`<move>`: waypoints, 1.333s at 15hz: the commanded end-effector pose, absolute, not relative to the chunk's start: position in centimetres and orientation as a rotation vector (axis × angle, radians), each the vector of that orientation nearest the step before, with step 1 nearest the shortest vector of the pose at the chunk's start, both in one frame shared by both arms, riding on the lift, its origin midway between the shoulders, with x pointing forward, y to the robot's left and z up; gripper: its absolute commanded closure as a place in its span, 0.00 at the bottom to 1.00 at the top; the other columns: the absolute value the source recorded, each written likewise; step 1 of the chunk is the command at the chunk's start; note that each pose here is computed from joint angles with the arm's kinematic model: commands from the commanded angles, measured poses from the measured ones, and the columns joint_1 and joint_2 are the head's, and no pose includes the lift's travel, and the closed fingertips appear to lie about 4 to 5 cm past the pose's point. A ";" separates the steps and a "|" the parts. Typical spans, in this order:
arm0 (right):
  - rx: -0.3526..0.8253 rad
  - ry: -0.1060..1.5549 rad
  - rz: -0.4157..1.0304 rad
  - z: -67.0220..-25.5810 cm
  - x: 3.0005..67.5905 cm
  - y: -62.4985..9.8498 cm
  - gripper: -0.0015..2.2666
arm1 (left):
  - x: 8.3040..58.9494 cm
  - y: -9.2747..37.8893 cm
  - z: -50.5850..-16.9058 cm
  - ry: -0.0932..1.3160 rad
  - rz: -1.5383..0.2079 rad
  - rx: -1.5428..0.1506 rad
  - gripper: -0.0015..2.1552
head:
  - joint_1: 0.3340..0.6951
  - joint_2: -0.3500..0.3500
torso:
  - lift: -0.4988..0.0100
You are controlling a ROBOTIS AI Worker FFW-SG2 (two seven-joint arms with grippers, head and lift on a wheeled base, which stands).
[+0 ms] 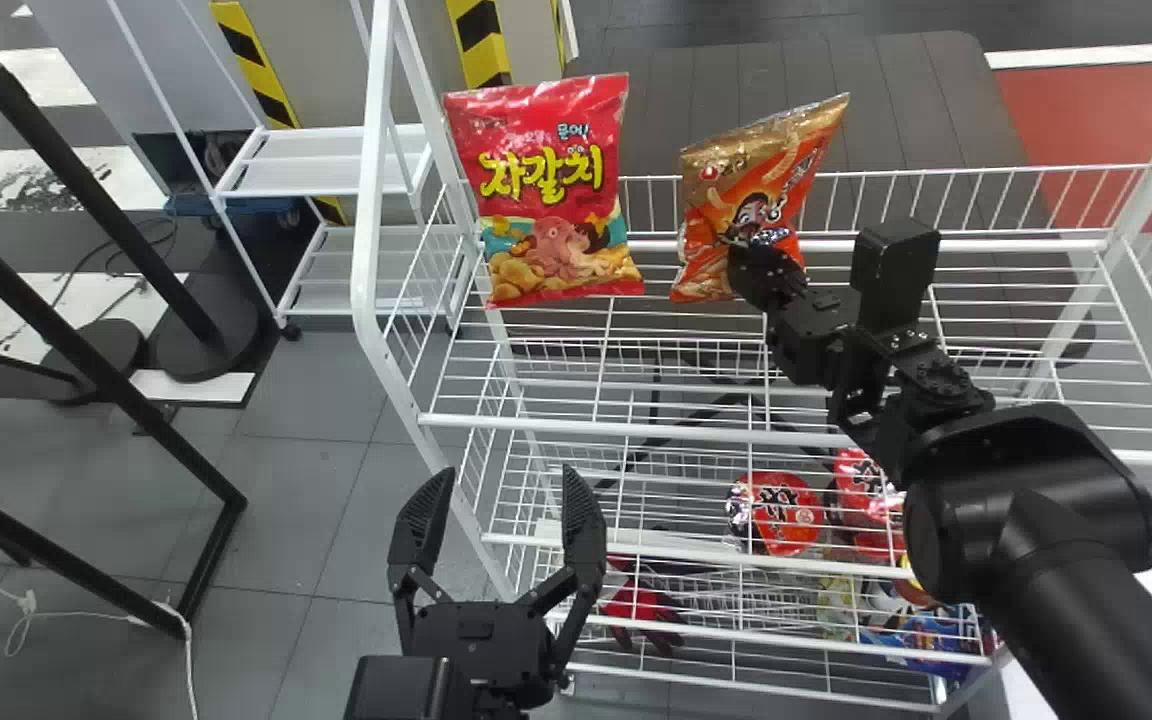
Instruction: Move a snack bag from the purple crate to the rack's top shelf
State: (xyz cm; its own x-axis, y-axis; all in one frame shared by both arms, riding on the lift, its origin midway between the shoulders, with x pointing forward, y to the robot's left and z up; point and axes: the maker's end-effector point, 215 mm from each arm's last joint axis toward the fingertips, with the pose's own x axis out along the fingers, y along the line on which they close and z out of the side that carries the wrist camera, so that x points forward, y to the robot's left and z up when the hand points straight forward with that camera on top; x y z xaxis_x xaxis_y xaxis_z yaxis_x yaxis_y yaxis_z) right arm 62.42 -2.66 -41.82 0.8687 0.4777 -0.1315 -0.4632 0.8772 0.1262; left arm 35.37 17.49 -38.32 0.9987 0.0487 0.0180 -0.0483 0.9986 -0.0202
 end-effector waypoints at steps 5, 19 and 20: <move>0.123 0.163 0.489 -42.0 62.5 -2.6 0.72 | 35.0 17.6 -38.2 -0.027 0.056 -0.023 0.07 | 1.00 0.74 | 0.98; 0.108 0.158 0.503 -42.6 61.1 -1.9 0.02 | 34.7 18.0 -38.1 -0.034 0.065 -0.026 0.07 | 1.00 0.75 | 0.98; 0.108 0.154 0.505 -42.6 60.9 -1.9 0.02 | 34.7 18.0 -38.0 -0.037 0.065 -0.027 0.07 | 1.00 0.75 | 0.98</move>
